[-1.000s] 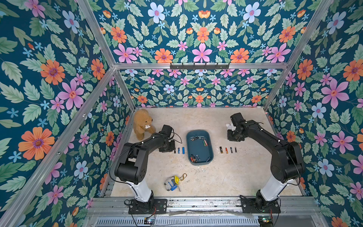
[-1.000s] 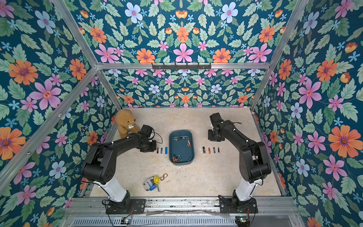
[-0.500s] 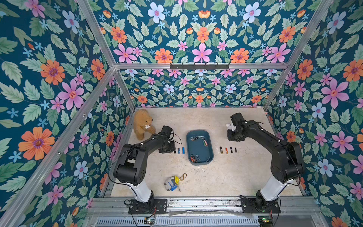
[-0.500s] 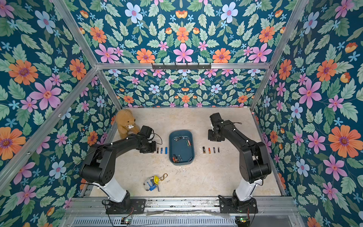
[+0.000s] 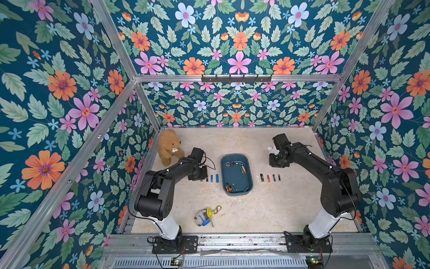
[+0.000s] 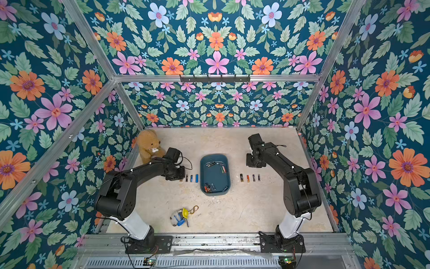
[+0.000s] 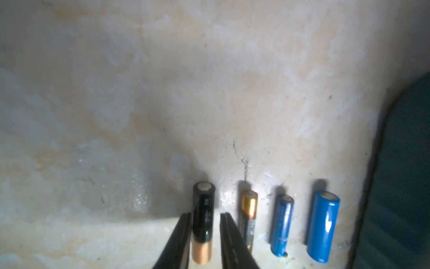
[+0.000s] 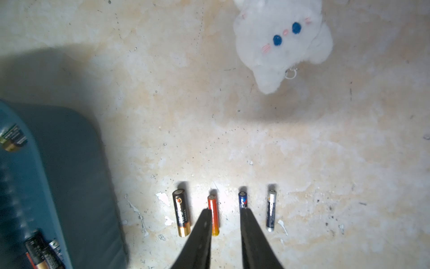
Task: Take the batteries out of the storage box
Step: Place the battery at the center of the board, then pick up the battery from the storage box.
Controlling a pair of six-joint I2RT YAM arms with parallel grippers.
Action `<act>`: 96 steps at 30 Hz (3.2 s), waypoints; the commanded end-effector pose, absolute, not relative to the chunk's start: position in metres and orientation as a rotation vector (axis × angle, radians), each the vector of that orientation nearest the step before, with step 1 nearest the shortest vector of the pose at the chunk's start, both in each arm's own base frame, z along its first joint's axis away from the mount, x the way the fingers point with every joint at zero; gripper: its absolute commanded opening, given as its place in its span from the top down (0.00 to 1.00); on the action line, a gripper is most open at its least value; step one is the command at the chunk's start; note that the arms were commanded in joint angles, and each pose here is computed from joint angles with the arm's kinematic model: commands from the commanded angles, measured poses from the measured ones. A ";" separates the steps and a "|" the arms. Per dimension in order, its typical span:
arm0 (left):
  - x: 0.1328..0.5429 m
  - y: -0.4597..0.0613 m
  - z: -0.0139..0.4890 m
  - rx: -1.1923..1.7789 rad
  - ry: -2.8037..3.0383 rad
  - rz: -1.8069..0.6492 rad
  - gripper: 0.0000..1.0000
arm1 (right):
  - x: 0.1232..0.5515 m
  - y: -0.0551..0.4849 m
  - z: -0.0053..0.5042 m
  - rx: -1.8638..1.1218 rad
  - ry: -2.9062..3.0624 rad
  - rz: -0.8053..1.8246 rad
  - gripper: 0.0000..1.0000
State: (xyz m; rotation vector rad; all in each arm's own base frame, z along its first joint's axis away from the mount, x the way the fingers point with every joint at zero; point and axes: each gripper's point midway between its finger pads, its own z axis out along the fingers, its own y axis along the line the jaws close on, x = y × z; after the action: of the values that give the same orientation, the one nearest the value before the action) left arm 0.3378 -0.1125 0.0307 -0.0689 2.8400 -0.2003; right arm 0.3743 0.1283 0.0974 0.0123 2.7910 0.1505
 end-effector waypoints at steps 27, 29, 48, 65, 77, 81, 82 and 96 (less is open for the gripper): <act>0.343 -0.117 0.088 -0.096 2.735 -0.276 0.66 | 0.386 0.280 0.125 -0.296 2.742 0.218 0.71; 0.341 -0.117 0.088 -0.101 2.735 -0.279 0.66 | 0.386 0.290 0.115 -0.317 2.758 0.214 0.70; 0.329 -0.120 0.076 -0.112 2.743 -0.331 0.65 | 0.380 0.312 0.047 -0.387 2.875 0.136 0.70; 0.322 -0.119 0.073 -0.114 2.745 -0.341 0.65 | 0.370 0.305 0.023 -0.385 2.927 0.036 0.69; 0.323 -0.120 0.076 -0.112 2.743 -0.350 0.65 | 0.365 0.315 0.021 -0.407 2.945 0.110 0.77; 0.323 -0.120 0.076 -0.111 2.746 -0.346 0.65 | 0.366 0.317 0.025 -0.405 2.936 0.120 0.80; 0.323 -0.120 0.077 -0.112 2.745 -0.345 0.65 | 0.366 0.317 0.026 -0.407 2.936 0.125 0.81; 0.323 -0.120 0.081 -0.123 2.742 -0.344 0.65 | 0.370 0.328 0.061 -0.386 2.869 0.237 0.83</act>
State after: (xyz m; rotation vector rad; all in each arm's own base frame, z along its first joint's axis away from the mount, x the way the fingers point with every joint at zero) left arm 0.3253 -0.1208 0.0803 -0.1157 2.7334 -0.3487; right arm 0.3697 0.3247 0.0513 -0.3953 2.8860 0.2076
